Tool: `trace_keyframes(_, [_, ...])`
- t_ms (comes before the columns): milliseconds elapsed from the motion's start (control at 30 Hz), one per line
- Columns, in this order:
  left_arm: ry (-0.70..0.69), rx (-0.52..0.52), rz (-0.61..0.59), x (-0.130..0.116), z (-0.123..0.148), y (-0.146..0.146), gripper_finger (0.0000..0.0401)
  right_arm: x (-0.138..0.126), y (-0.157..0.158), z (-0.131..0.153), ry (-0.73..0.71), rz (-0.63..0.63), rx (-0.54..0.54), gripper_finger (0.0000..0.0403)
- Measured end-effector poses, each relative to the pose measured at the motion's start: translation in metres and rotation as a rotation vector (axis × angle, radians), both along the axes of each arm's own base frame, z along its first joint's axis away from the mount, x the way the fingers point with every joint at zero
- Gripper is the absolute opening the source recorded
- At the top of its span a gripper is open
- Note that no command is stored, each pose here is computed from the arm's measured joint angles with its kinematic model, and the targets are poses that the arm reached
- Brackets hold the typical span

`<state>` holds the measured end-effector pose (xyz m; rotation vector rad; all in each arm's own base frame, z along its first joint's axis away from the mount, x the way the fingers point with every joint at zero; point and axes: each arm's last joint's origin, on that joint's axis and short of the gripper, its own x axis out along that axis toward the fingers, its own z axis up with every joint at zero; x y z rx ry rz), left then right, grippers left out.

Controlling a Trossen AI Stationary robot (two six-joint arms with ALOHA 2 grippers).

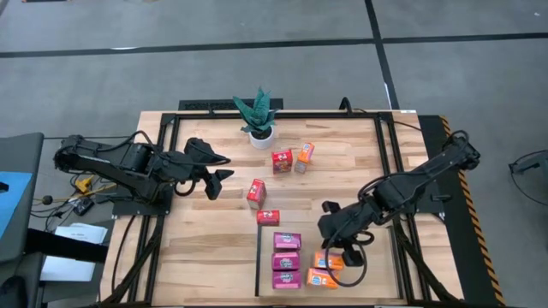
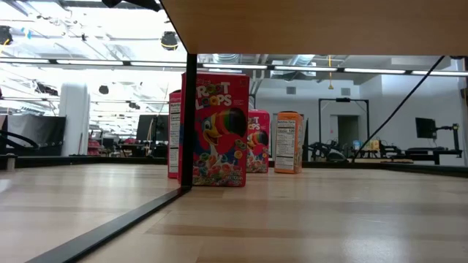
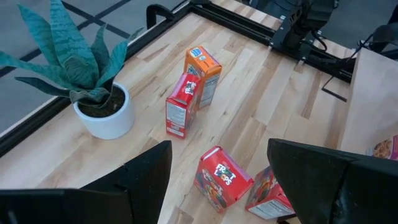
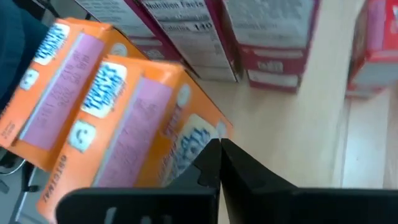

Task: Stack cereal on shelf
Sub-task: Put the orange cereal box on the shelf

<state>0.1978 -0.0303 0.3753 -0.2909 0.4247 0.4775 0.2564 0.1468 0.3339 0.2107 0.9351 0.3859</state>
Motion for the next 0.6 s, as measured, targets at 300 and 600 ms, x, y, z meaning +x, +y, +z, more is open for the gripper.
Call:
trace_keyframes(300, [0.002,0.0,0.0,0.0,0.0,0.0,0.0255,-0.025,0.013,-0.004,0.189,-0.11,-0.032,0.0011])
trace_keyframes(600, [0.011,0.011,-0.006,0.0,0.0,0.0,0.0255,-0.042,0.035,-0.005,0.188,-0.201,-0.038,0.0023])
